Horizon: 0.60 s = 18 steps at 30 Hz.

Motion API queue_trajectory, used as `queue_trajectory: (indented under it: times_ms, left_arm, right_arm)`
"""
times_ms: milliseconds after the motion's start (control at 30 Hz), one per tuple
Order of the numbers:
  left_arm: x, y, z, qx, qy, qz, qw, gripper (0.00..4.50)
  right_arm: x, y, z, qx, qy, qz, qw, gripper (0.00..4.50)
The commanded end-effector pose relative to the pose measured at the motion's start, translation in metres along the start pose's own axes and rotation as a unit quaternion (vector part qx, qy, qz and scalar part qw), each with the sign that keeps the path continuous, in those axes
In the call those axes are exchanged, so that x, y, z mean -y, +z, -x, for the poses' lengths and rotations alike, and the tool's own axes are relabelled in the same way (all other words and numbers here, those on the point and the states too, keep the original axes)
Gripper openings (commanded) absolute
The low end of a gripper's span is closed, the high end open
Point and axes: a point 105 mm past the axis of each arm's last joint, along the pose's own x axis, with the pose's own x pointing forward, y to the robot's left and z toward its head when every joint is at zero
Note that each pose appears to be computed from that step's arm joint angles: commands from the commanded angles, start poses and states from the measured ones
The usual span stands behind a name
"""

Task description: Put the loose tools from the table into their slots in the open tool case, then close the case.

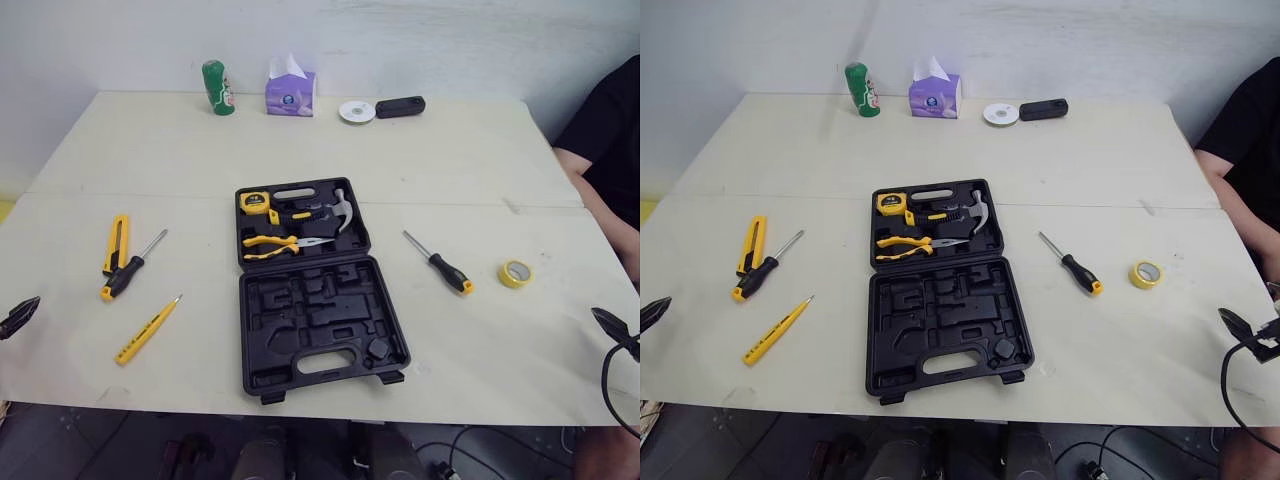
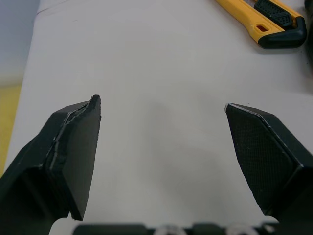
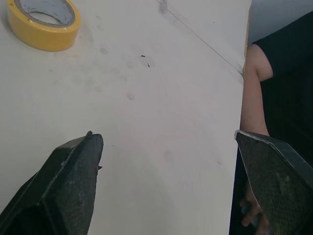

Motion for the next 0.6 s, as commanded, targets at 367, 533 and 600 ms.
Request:
queue_trajectory:
  times_ms: [367,533,600]
  left_arm:
    - [-0.0007,0.0083,0.0053,0.027,-0.018,0.036,0.999,4.28]
    - [0.0004,0.0093,0.0051,0.031,-0.019,0.036,0.999,4.28]
    - [0.0018,0.0106,0.0041,0.035,-0.024,0.038,0.998,4.28]
  right_arm:
    - [0.0066,0.0096,-0.0012,0.013,0.009,0.006,1.0,4.5]
    - [0.0043,0.0093,-0.0023,0.015,0.011,0.004,1.0,4.5]
    - [0.0034,0.0093,-0.003,0.016,0.012,0.003,1.0,4.5]
